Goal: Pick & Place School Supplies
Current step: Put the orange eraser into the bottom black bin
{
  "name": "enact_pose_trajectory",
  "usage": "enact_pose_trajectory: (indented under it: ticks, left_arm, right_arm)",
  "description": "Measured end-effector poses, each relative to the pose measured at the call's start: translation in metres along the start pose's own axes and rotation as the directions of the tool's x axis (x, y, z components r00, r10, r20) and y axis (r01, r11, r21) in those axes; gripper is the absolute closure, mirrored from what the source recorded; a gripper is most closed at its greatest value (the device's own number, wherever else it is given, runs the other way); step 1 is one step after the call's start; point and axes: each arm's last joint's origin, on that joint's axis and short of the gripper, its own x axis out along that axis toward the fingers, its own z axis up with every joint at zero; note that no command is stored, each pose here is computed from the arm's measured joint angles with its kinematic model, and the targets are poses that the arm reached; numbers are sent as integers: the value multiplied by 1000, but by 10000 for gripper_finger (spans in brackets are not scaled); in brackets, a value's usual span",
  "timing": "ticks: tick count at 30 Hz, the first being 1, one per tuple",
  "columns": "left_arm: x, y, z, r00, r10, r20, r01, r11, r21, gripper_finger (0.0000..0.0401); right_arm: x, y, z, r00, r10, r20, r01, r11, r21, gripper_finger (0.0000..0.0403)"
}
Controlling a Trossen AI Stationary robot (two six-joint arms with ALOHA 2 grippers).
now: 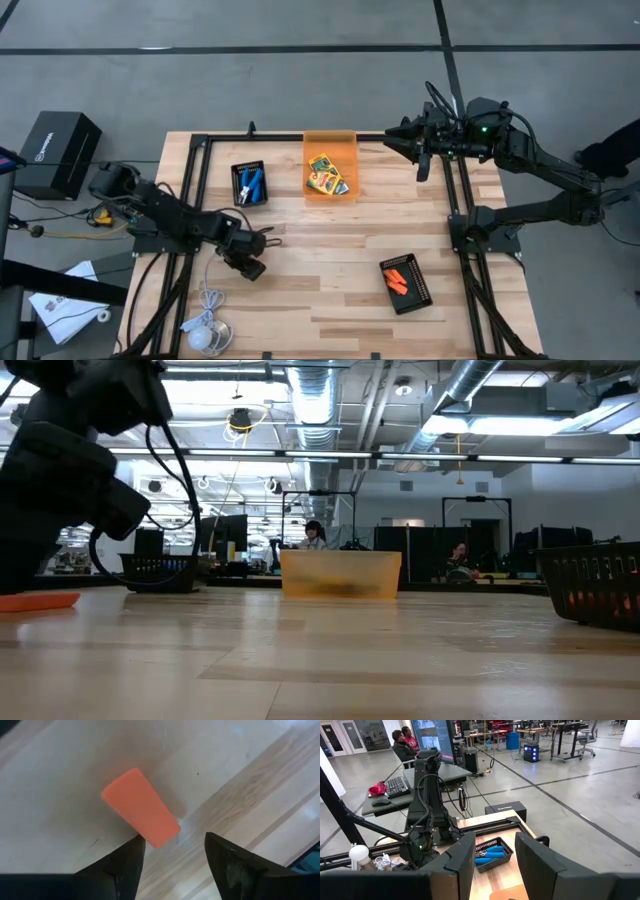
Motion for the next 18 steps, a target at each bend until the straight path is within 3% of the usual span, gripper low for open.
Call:
enact_pose_trajectory:
  ticks: [8,18]
  left_arm:
    - [-1,8,9,999,46,16,-43,989,-143,193]
    - [-1,11,12,998,55,22,-44,937,-346,193]
  right_arm:
    - [0,0,0,1000,2,0,-2,1000,-10,275]
    - [2,0,-1,1000,2,-6,-2,999,-33,275]
